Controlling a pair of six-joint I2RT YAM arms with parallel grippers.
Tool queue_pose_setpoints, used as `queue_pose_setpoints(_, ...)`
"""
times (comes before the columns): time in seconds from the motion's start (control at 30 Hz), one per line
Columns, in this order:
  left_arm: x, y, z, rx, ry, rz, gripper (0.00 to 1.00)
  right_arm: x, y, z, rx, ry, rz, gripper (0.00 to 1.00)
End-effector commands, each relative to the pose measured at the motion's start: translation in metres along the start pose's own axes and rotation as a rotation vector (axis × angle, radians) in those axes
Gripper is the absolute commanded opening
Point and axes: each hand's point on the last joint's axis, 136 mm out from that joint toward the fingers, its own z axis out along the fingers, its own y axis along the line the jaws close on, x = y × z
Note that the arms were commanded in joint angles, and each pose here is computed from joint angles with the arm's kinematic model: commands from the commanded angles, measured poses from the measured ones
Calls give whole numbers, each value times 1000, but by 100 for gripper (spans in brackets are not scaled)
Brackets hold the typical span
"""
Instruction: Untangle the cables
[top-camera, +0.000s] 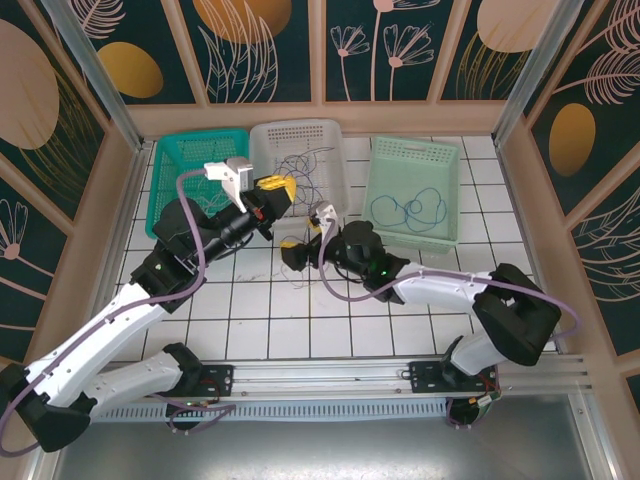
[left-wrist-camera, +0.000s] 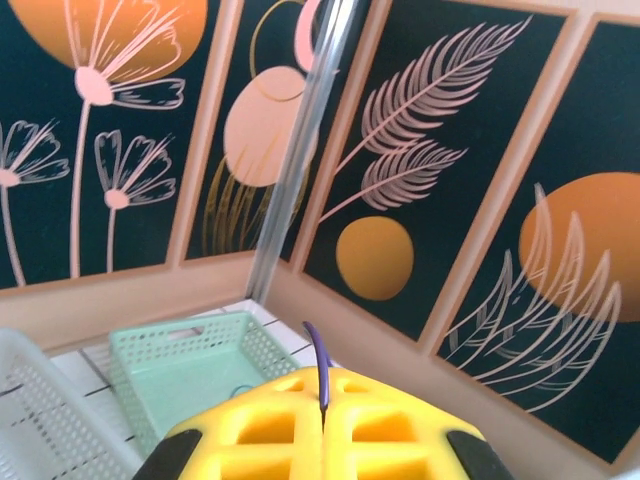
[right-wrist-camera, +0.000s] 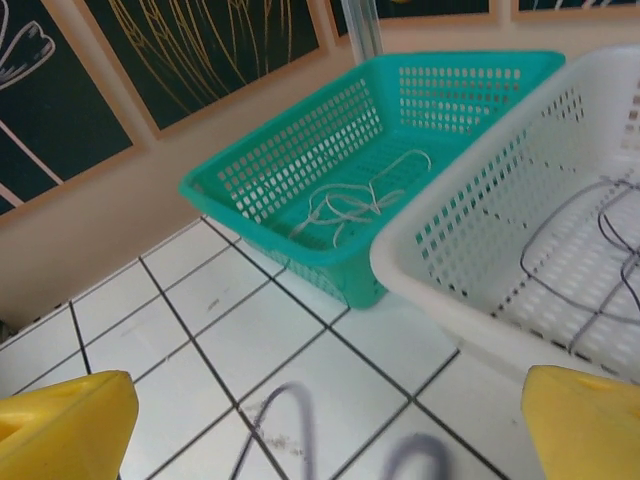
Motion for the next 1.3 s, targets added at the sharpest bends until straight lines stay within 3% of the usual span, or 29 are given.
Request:
queue_pose_setpoints(0.0, -35, -24, -7, 99, -102, -7, 0, -36, 7, 11, 21, -113, -39, 99)
queue_pose_setpoints(0.17, -67, -31, -17, 91, -191, 26, 0, -15, 0, 31, 50, -31, -41, 91)
queue_pose_setpoints(0.33, -117, -34, -39, 9, -323, 128, 0, 20, -9, 33, 80, 72, -2, 64)
queue_pose_setpoints(0.57, -154, -35, -54, -77, -414, 228, 0, 32, -16, 10, 108, 93, 8, 56)
queue_pose_setpoints(0.9, -155, -34, -44, -72, -416, 231, 3, 28, -15, -7, 109, 84, -3, 2)
queue_pose_setpoints(1.27, -183, -25, -67, -203, -500, 292, 4, 51, -52, -32, 148, 125, 148, 0)
